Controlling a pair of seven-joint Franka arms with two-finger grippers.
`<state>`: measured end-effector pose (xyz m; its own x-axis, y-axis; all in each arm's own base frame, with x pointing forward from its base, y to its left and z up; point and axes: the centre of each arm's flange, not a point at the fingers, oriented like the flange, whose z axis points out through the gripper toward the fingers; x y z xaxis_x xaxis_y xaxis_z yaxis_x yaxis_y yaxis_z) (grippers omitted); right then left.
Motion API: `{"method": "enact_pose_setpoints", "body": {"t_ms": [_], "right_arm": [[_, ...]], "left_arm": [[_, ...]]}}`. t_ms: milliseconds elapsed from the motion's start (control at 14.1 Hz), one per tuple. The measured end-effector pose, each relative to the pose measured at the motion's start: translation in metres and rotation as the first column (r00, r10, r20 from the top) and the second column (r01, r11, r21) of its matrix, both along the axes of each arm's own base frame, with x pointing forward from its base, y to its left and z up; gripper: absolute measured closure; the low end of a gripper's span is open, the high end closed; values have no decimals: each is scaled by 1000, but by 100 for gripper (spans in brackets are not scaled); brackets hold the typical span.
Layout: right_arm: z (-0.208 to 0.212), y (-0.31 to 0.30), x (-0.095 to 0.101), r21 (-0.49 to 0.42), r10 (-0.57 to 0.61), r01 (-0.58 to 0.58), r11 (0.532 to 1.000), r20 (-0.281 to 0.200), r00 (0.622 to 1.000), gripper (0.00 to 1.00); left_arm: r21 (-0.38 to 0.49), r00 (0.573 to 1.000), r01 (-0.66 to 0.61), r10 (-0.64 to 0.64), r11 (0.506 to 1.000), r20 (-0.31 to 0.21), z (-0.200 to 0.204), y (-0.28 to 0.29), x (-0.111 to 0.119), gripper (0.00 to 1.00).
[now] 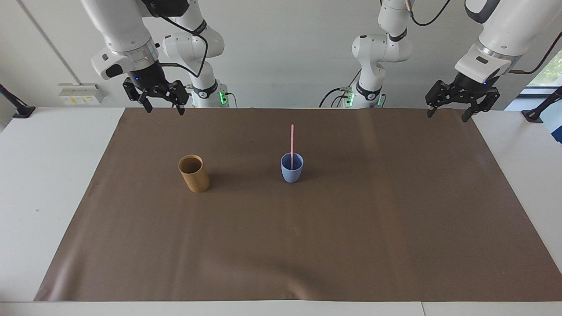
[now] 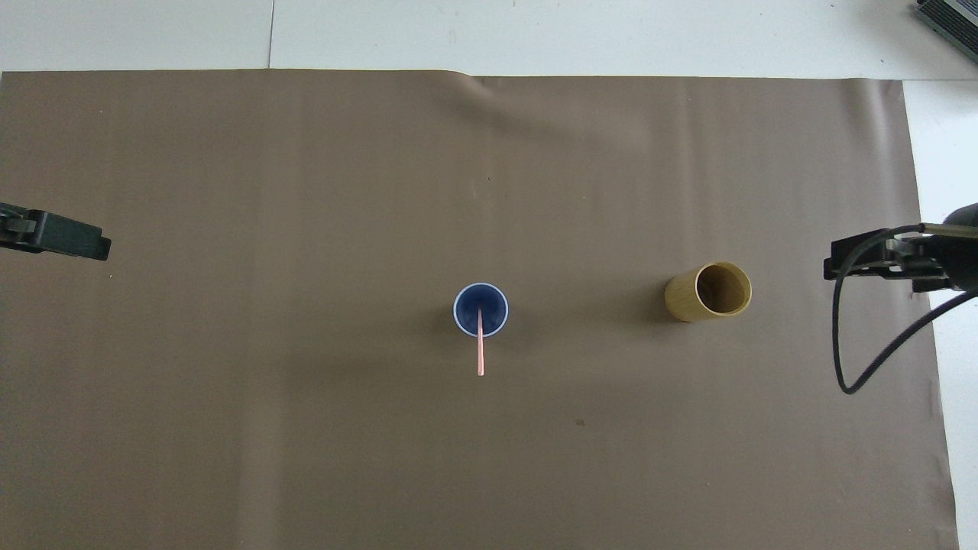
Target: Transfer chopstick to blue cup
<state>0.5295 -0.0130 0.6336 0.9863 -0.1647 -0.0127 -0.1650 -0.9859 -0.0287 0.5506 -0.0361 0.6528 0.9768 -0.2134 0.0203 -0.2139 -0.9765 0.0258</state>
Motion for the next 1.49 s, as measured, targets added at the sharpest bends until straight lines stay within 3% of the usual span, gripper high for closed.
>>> {"method": "enact_pose_setpoints", "body": {"t_ms": [213,497,781,1492], "right_arm": [[23,-32,-5,-15,-28,28,999,39,999,0],[59,-32,-21,-32,-26,28,999,40,999,0],[39,-17,-15,-32,2,-2,999,-7,1000,0],[28,-7,-10,-76,56,-57,995,-16,998,0]], "left_arm": [[0,1000,0,0,1000,0,0,0,0,0],[0,1000,0,0,1000,0,0,0,0,0],[0,1000,1,-1,1000,0,0,0,0,0],[0,1000,1,-1,1000,0,0,0,0,0]]}}
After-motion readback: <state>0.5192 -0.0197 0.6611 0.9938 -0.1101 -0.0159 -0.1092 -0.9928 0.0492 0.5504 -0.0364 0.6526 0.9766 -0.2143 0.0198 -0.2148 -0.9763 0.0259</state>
